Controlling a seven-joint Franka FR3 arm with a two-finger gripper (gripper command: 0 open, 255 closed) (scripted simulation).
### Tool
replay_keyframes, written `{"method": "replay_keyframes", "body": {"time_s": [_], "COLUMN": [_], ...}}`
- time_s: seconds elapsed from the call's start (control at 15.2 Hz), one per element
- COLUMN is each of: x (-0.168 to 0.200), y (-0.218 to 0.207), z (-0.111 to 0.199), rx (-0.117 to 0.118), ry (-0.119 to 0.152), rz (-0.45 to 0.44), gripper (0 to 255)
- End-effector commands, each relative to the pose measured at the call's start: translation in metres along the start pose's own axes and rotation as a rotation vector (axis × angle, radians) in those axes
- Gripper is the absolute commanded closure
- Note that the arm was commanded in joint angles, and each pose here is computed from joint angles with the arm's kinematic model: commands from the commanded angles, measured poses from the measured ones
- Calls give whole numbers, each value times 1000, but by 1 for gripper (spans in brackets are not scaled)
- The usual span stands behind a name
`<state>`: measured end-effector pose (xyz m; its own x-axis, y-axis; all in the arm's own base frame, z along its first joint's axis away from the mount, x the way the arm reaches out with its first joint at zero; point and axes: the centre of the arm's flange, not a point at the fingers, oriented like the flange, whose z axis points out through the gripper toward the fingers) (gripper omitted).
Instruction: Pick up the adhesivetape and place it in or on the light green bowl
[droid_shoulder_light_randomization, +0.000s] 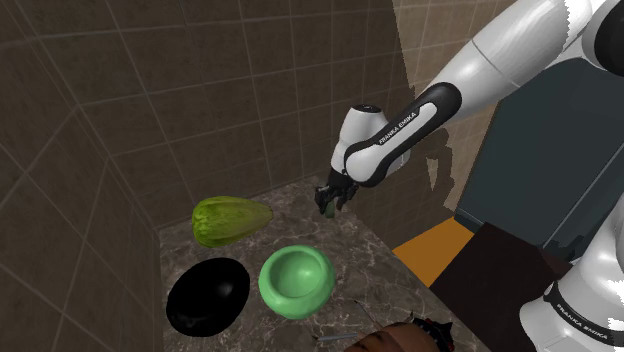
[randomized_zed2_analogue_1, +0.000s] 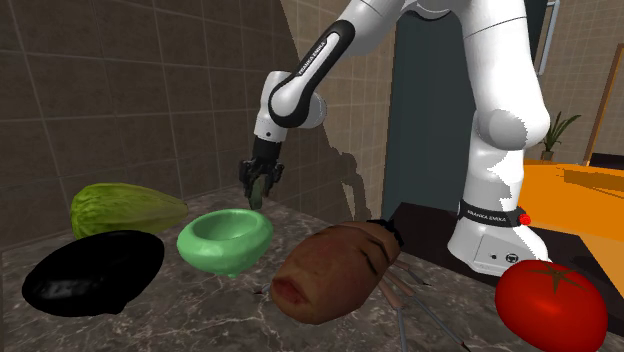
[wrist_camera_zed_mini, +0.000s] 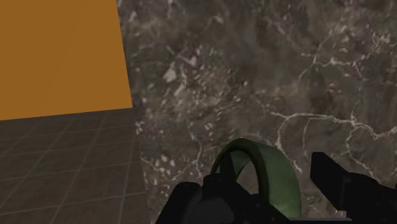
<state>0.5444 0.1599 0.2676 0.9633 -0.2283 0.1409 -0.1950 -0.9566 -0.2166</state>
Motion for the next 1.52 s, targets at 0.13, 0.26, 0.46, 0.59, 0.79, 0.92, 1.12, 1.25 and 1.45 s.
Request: {"method": "replay_keyframes", "body": {"time_s": [0.13,0.26,0.46,0.59,0.79,0.92,1.12,1.25,1.45], "x": [0,0,0,1,3,5,7,8,10], "y": [0,0,0,-1,-5,-7,-10,-13,-16], "z": [0,0,0,-5,-20,-31,-46,-56,-71], "rx": [0,0,0,0,0,0,0,0,0], "ry": [0,0,0,0,0,0,0,0,0], "rz": [0,0,0,0,0,0,0,0,0], "gripper": [255,255,255,255,255,255,255,255,255]}}
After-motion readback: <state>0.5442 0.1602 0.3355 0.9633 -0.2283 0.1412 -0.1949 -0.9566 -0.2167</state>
